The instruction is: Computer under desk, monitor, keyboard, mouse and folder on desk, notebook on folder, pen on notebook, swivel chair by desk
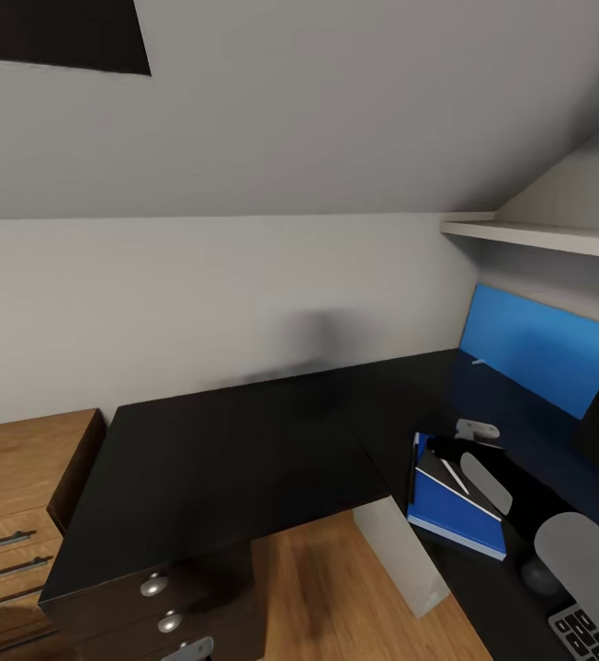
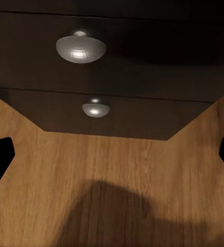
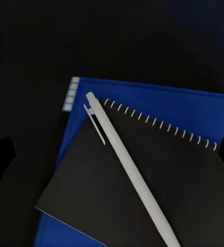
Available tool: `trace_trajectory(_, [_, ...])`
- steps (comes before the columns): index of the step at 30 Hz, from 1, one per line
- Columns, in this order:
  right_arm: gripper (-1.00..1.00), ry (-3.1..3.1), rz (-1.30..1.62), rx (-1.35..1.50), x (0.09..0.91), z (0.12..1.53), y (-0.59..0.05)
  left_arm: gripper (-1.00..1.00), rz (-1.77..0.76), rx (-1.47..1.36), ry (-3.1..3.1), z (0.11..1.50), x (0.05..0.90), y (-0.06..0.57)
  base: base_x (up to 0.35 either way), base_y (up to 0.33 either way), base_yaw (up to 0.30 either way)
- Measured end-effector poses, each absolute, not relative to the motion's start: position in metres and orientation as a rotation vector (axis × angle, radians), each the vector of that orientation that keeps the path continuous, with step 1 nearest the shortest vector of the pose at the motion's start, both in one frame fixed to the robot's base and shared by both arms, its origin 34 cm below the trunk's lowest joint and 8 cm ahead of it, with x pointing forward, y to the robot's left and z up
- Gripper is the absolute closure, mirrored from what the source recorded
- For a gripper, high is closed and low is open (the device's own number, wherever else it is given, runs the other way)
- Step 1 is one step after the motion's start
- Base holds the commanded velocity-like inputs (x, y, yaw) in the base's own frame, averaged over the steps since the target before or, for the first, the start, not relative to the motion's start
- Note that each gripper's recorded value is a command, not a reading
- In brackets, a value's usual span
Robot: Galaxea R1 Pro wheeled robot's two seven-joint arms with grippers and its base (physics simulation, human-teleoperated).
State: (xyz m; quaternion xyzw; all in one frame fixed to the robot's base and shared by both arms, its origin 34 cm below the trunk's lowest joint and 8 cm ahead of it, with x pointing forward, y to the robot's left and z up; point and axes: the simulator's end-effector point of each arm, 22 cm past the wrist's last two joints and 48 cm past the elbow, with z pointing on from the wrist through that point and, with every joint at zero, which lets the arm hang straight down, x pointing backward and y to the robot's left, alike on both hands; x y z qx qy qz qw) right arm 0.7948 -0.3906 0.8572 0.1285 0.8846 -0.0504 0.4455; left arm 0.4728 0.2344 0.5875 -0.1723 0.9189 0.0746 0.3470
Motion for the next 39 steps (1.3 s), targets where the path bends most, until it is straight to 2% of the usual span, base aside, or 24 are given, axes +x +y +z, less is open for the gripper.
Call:
trace_trajectory(10, [-1.00,2.079,-0.097,0.270,0.809,0.909,-0.368,-1.00,0.220,-0.439,2.402,0.582,0.464,0.241,0.000,0.000,0.000])
trace_trajectory(25, [-1.00,1.979,-0.108,0.244,0.734,0.949,-0.294,-1.00,0.226,-0.444,2.405,0.580,0.463,0.245,0.000,0.000,0.000])
trace_trajectory(34, [-1.00,1.981,-0.072,0.231,0.726,0.948,-0.274,-1.00,0.229,-0.447,2.403,0.580,0.463,0.246,-0.012,0.000,0.000])
trace_trajectory(39, [-1.00,1.982,-0.067,0.231,0.726,0.948,-0.271,-1.00,0.231,-0.447,2.404,0.580,0.463,0.246,-0.211,0.000,0.000])
